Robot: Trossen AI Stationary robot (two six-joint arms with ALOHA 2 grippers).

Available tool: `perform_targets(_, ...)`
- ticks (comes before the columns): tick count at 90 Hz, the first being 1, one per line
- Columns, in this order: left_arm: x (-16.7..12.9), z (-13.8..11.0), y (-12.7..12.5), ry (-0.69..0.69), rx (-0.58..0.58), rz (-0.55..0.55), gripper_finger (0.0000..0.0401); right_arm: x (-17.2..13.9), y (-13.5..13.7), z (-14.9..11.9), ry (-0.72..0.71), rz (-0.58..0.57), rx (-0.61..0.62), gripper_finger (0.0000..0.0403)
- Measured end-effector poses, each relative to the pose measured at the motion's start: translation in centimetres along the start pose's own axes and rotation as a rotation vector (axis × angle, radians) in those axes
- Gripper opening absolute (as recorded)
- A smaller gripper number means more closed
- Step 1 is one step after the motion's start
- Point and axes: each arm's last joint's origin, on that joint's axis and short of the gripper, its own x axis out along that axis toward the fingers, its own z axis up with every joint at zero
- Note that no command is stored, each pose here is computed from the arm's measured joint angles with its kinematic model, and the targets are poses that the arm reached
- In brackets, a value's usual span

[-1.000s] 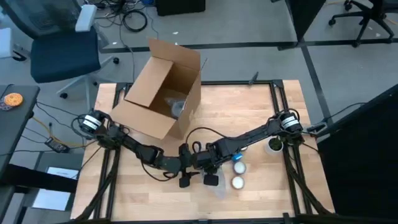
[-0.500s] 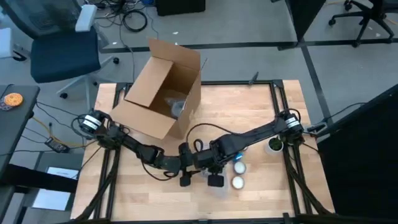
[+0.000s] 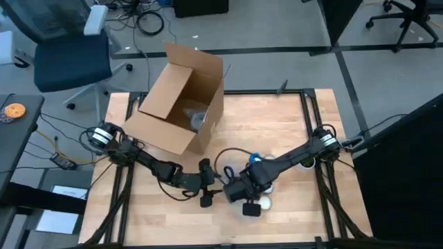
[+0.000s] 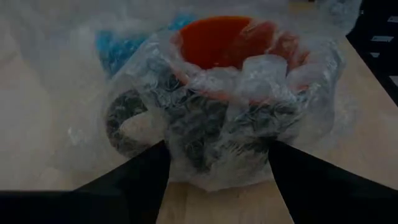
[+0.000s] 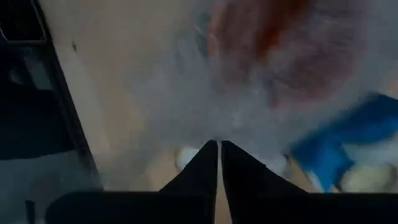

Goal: Wrap mug
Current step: Wrap the mug with the bubble wrap

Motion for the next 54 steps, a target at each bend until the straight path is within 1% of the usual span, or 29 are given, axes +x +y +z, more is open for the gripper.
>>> perform_targets(10, 0.0, 0.0, 0.0, -0.002, 0.003, 0.005, 0.0255, 1.3, -0.4, 0.8, -0.05, 0.029, -0.031, 0.0)
perform_targets(19, 0.0, 0.0, 0.1, -0.008, 0.02, 0.025, 0.0255, 1.4, -1.0, 1.2, -0.064, 0.037, -0.033, 0.0)
perform_targets(28, -0.5, 0.7, 0.1, -0.026, 0.054, 0.025, 0.0255, 1.4, -1.2, 1.3, -0.065, 0.036, -0.031, 0.0)
perform_targets(45, -3.9, 3.6, 0.6, -0.068, 0.096, 0.019, 0.0255, 1.4, -0.9, 1.2, -0.066, 0.037, -0.054, 0.0)
perform_targets(54, -5.8, 5.2, 1.1, -0.117, 0.144, 0.06, 0.0255, 1.4, -0.6, 1.0, -0.064, 0.037, -0.062, 0.0)
